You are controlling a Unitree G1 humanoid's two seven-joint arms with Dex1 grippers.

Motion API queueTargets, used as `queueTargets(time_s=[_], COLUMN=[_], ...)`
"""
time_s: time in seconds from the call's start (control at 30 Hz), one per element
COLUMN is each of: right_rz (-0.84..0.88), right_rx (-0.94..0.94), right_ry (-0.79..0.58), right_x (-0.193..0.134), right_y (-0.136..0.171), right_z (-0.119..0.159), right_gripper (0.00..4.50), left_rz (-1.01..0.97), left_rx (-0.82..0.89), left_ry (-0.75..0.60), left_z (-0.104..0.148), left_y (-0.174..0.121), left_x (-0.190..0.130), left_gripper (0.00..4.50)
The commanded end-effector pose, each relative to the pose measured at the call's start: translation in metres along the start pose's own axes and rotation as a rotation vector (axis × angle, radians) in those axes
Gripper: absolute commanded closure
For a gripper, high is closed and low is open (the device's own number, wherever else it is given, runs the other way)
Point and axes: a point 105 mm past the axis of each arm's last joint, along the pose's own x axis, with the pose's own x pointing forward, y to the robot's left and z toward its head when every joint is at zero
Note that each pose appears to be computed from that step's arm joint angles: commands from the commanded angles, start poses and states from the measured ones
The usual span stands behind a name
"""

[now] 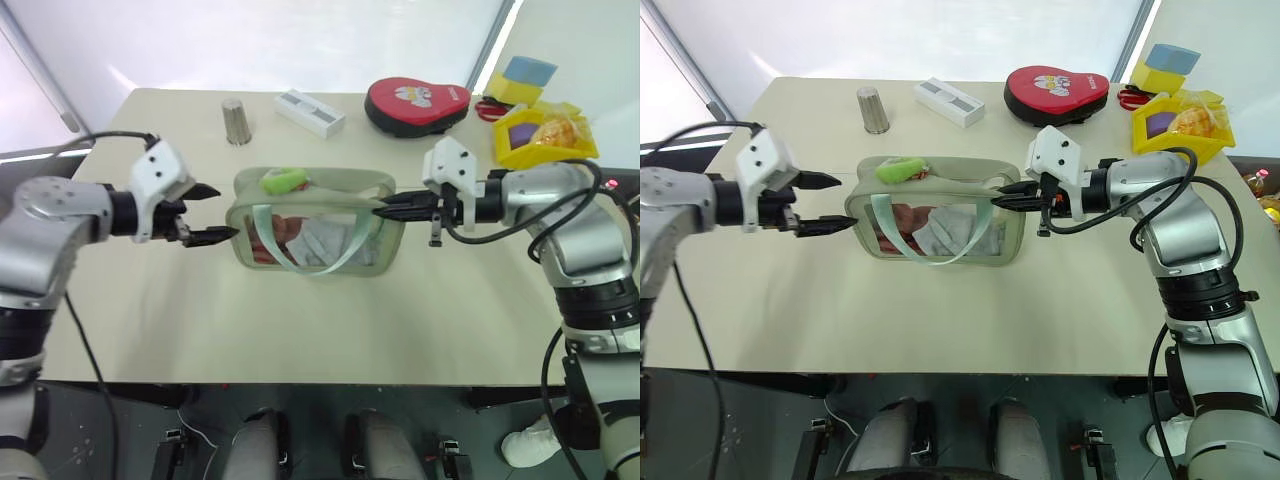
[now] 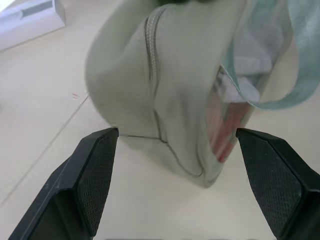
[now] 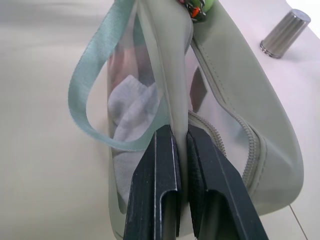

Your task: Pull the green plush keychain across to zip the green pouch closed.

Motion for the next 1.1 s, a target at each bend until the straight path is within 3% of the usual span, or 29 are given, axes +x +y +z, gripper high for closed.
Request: queueTargets(time_s=[0.03, 0.1, 0.3, 0.4, 0.5, 0.6, 0.67, 0.73, 0.83, 0.97, 1.1], right_rz=[-0.003, -0.002, -0.012, -0.012, -0.008, -0.067, -0.066, -0.051, -0.027, 0.027, 0.065], right_rx=[-0.047, -0.044, -0.053, -0.055, -0.064, -0.115, -0.143, -0.162, -0.183, -0.249, -0.278], right_ry=[-0.029, -0.031, -0.032, -0.039, -0.015, 0.007, -0.021, -0.124, -0.208, -0.238, -0.219], right_x=[-0.002, -0.002, -0.002, -0.002, -0.008, -0.017, -0.017, -0.002, 0.018, 0.062, 0.076], right_y=[-0.003, -0.003, -0.004, -0.003, -0.005, -0.023, -0.028, -0.027, -0.021, -0.007, -0.002], right_z=[0.015, 0.016, 0.019, 0.023, 0.024, 0.033, 0.049, 0.079, 0.101, 0.105, 0.098], right_gripper=[4.50, 4.50, 4.50, 4.50, 3.40, 1.95, 1.95, 1.95, 1.95, 1.95, 1.95], left_rz=[0.041, 0.033, 0.037, 0.050, 0.038, 0.017, 0.013, 0.013, 0.015, 0.014, 0.014], left_rx=[0.034, 0.032, 0.037, 0.040, 0.047, 0.053, 0.054, 0.055, 0.052, 0.043, 0.035], left_ry=[-0.047, -0.044, -0.026, -0.020, -0.023, -0.020, -0.017, -0.011, -0.008, -0.007, -0.010], left_z=[0.014, 0.012, 0.008, 0.008, 0.011, 0.012, 0.011, 0.011, 0.010, 0.009, 0.011], left_y=[0.005, 0.004, 0.006, 0.009, 0.006, 0.002, 0.001, 0.001, 0.001, -0.002, -0.004], left_x=[-0.001, -0.001, -0.004, -0.003, 0.000, 0.001, 0.001, -0.001, -0.001, 0.002, 0.000], left_gripper=[0.71, 1.23, 4.42, 4.47, 4.50, 4.50, 4.50, 4.50, 4.50, 4.50, 4.50])
